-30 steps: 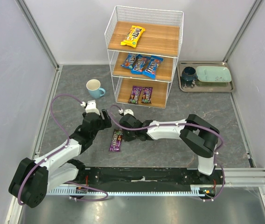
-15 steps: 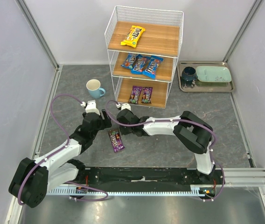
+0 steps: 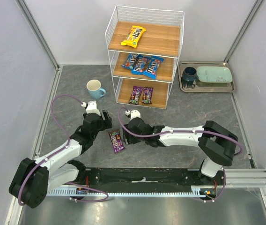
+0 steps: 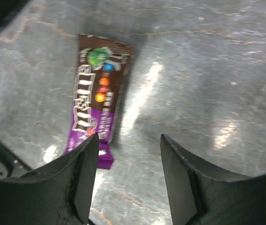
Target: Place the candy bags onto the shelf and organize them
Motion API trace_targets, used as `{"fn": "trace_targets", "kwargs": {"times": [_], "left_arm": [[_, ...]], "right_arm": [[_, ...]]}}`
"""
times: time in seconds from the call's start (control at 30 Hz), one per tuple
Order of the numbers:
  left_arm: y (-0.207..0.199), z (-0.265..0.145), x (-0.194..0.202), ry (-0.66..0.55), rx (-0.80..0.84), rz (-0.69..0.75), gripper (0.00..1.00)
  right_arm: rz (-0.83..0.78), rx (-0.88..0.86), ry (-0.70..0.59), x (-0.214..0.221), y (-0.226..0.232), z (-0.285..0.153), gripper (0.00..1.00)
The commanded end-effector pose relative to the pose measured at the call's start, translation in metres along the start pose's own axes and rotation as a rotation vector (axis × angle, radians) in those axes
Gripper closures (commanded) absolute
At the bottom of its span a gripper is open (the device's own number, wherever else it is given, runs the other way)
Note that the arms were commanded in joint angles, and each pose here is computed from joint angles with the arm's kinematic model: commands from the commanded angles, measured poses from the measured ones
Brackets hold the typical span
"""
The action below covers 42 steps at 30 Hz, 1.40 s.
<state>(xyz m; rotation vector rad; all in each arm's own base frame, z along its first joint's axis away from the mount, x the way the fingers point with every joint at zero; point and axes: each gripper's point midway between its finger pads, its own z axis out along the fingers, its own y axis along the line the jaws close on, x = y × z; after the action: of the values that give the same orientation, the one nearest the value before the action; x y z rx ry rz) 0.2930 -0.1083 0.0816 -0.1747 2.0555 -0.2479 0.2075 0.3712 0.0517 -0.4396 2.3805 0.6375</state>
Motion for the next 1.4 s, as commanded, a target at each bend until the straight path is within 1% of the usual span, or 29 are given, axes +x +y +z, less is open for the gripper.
{"fn": "trace_targets", "kwargs": {"times": [0.0, 0.2, 0.63, 0.73, 0.83, 0.87, 0.93, 0.97, 1.03, 1.1, 1.13, 1.17, 1.2, 1.23, 1.27, 1.3, 1.33, 1.37], "left_arm": [[-0.002, 0.002, -0.012, -0.046, 0.000, -0.039, 0.19], [-0.003, 0.002, -0.013, -0.047, 0.001, -0.039, 0.19], [-0.003, 0.002, -0.014, -0.049, 0.000, -0.040, 0.19], [-0.002, 0.002, -0.013, -0.047, 0.000, -0.040, 0.19], [-0.002, 0.003, -0.013, -0.046, -0.001, -0.041, 0.19], [-0.002, 0.002, -0.013, -0.047, 0.000, -0.040, 0.19], [-0.002, 0.003, -0.013, -0.046, -0.001, -0.041, 0.19], [-0.002, 0.002, -0.013, -0.047, 0.000, -0.041, 0.19], [-0.002, 0.003, -0.013, -0.046, -0.001, -0.041, 0.19], [-0.002, 0.003, -0.012, -0.043, -0.002, -0.039, 0.19], [-0.002, 0.003, -0.013, -0.046, -0.001, -0.039, 0.19], [-0.002, 0.003, -0.012, -0.044, 0.000, -0.039, 0.19], [-0.002, 0.003, -0.012, -0.044, 0.000, -0.040, 0.19], [-0.002, 0.003, -0.013, -0.045, 0.000, -0.039, 0.19], [-0.003, 0.003, -0.013, -0.045, 0.000, -0.041, 0.19], [-0.002, 0.003, -0.013, -0.045, 0.000, -0.042, 0.19], [-0.002, 0.003, -0.013, -0.045, 0.000, -0.040, 0.19], [-0.002, 0.003, -0.012, -0.044, -0.002, -0.041, 0.19]], "right_arm": [[0.049, -0.101, -0.059, -0.010, 0.033, -0.011, 0.36], [0.059, -0.127, -0.045, -0.001, 0.047, -0.003, 0.39], [0.041, -0.132, 0.008, 0.018, 0.054, 0.018, 0.47], [0.041, -0.133, 0.013, 0.021, 0.054, 0.020, 0.51], [0.039, -0.133, 0.022, 0.025, 0.053, 0.022, 0.62], [0.042, -0.138, 0.021, 0.025, 0.054, 0.022, 0.69], [0.047, -0.153, 0.031, 0.028, 0.056, 0.024, 0.75], [0.045, -0.157, 0.033, 0.028, 0.056, 0.024, 0.82], [0.042, -0.158, 0.028, 0.027, 0.057, 0.021, 0.89], [0.036, -0.157, -0.013, 0.013, 0.058, 0.010, 0.96], [0.010, -0.139, -0.013, 0.011, 0.054, 0.005, 1.00], [-0.005, -0.133, -0.020, 0.006, 0.054, -0.002, 1.00], [-0.018, -0.151, -0.066, -0.016, 0.063, -0.019, 1.00], [-0.059, -0.104, -0.053, -0.017, 0.053, -0.028, 1.00], [-0.078, -0.088, -0.075, -0.027, 0.051, -0.038, 1.00], [-0.076, -0.102, -0.138, -0.054, 0.059, -0.063, 1.00], [-0.094, -0.009, -0.154, -0.061, 0.041, -0.074, 1.00], [-0.120, 0.026, -0.185, -0.072, 0.035, -0.088, 1.00]]}}
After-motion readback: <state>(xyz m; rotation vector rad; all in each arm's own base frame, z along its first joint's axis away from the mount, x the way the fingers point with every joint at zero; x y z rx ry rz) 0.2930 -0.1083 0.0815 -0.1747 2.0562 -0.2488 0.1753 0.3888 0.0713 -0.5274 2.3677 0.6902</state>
